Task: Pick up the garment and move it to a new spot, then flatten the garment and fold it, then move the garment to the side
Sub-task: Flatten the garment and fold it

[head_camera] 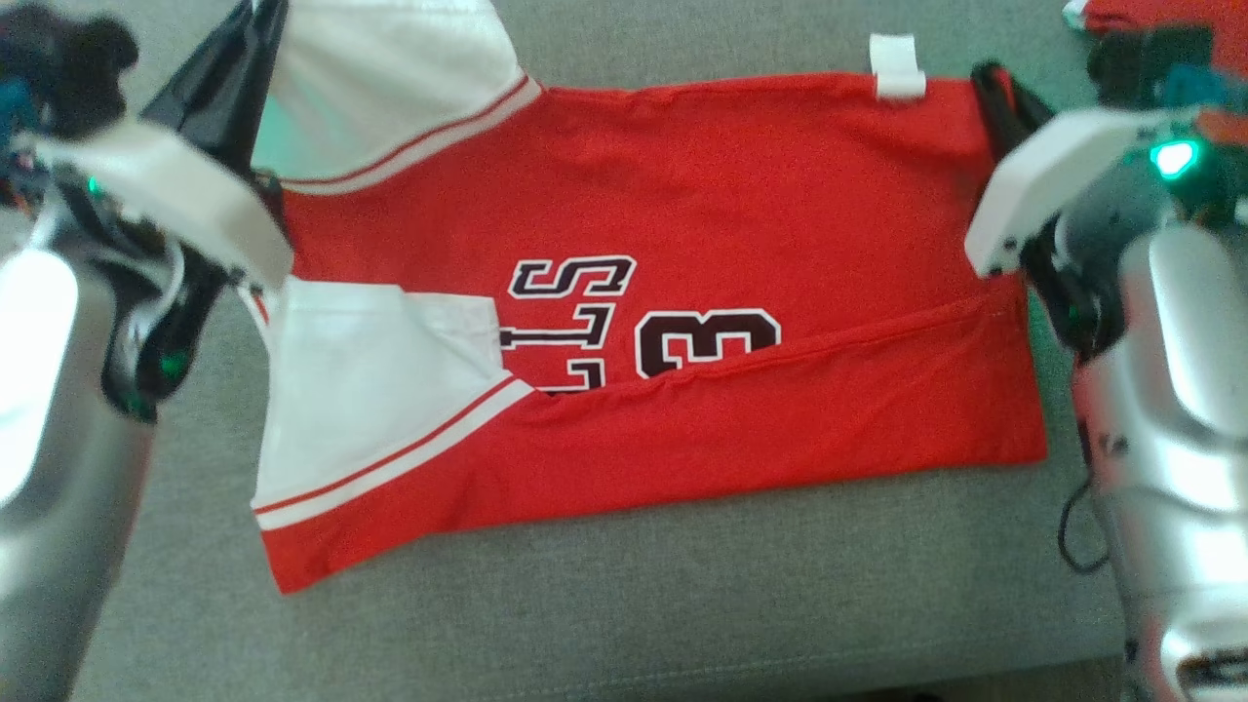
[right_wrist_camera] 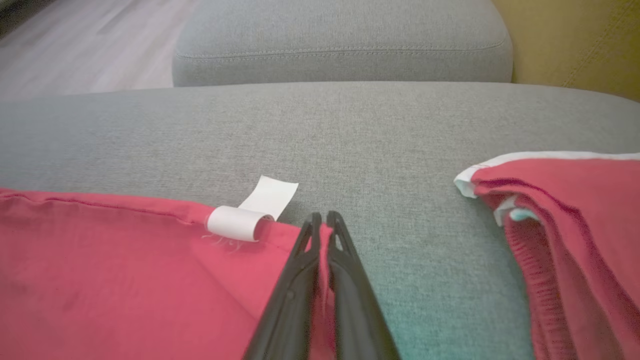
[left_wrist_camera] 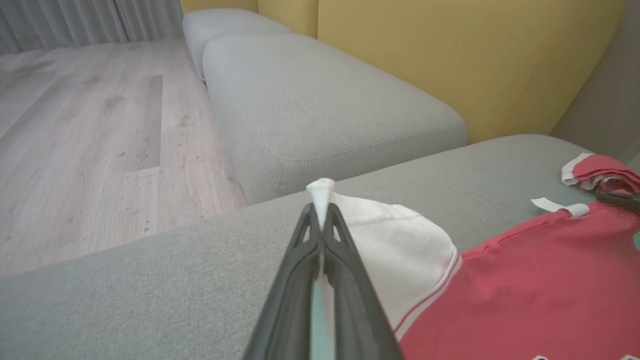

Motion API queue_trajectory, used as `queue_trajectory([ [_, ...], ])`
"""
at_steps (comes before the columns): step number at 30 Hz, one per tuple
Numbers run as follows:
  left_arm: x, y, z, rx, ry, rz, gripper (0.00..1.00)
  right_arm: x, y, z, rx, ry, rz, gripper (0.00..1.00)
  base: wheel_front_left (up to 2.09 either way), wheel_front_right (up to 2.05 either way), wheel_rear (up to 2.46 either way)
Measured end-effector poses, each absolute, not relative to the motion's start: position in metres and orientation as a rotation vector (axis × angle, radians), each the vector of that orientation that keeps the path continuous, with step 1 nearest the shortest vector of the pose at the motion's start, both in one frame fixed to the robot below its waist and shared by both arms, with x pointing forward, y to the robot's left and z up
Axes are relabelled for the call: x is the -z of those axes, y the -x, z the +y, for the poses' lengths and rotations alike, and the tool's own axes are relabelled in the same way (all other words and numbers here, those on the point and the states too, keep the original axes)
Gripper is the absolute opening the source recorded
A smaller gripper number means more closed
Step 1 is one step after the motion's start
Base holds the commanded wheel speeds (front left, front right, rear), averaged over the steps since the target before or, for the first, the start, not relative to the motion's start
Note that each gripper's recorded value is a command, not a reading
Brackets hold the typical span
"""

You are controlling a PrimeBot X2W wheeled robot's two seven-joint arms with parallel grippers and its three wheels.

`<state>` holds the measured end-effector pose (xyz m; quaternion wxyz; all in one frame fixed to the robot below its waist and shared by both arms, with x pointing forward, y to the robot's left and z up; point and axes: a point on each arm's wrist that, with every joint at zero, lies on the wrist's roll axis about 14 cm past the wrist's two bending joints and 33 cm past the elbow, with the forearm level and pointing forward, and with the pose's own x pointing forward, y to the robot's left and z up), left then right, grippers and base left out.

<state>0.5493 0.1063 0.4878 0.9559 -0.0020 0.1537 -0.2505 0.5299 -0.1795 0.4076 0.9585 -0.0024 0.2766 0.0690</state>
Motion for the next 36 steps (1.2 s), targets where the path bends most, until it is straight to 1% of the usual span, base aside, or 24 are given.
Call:
queue_trajectory([
  [3,-0.503,-0.53,0.108,0.502,0.021,0.249,0.0,-0.414,-0.517,-0.177,-0.144,-0.019,0.523,0.0,0.0,0.0,0.0],
  [6,-0.508,-0.505,0.11,0.492,0.04,0.223,0.0,-0.422,-0.504,-0.175,-0.145,-0.033,0.491,0.0,0.0,0.0,0.0],
  [15,-0.483,-0.428,0.127,0.402,0.117,0.268,0.0,-0.43,-0.46,-0.176,-0.124,-0.079,0.452,0.0,0.0,0.0,0.0],
  [18,-0.472,-0.413,0.129,0.376,0.135,0.278,0.0,-0.431,-0.452,-0.179,-0.113,-0.088,0.448,0.0,0.0,0.0,0.0],
  [23,-0.452,-0.403,0.124,0.349,0.164,0.292,0.0,-0.427,-0.442,-0.179,-0.094,-0.106,0.446,0.0,0.0,0.0,0.0],
  [24,-0.446,-0.402,0.125,0.338,0.17,0.298,0.0,-0.426,-0.44,-0.179,-0.092,-0.107,0.447,0.06,0.0,0.0,0.0],
  [25,-0.441,-0.4,0.125,0.33,0.172,0.306,0.0,-0.424,-0.438,-0.18,-0.087,-0.111,0.445,0.38,0.0,0.0,0.0],
  [26,-0.436,-0.4,0.126,0.322,0.174,0.311,0.0,-0.424,-0.436,-0.181,-0.084,-0.112,0.444,0.64,0.0,0.0,0.0],
  [27,-0.434,-0.399,0.127,0.317,0.179,0.304,0.0,-0.423,-0.435,-0.181,-0.08,-0.11,0.439,0.64,0.0,0.0,0.0],
  [28,-0.434,-0.399,0.127,0.317,0.179,0.304,0.1,-0.423,-0.435,-0.181,-0.08,-0.11,0.439,0.98,0.0,0.0,0.0],
  [29,-0.433,-0.399,0.126,0.31,0.187,0.295,0.33,-0.424,-0.433,-0.183,-0.073,-0.116,0.427,1.0,0.0,0.0,0.0],
  [30,-0.432,-0.399,0.126,0.302,0.196,0.288,0.74,-0.425,-0.431,-0.184,-0.063,-0.125,0.416,1.0,0.0,0.0,0.0],
  [31,-0.431,-0.397,0.125,0.298,0.203,0.283,1.0,-0.426,-0.429,-0.185,-0.056,-0.132,0.408,1.0,0.0,0.0,0.0],
  [36,-0.416,-0.377,0.129,0.258,0.246,0.301,1.0,-0.425,-0.412,-0.201,0.002,-0.149,0.379,1.0,0.0,0.0,0.0],
])
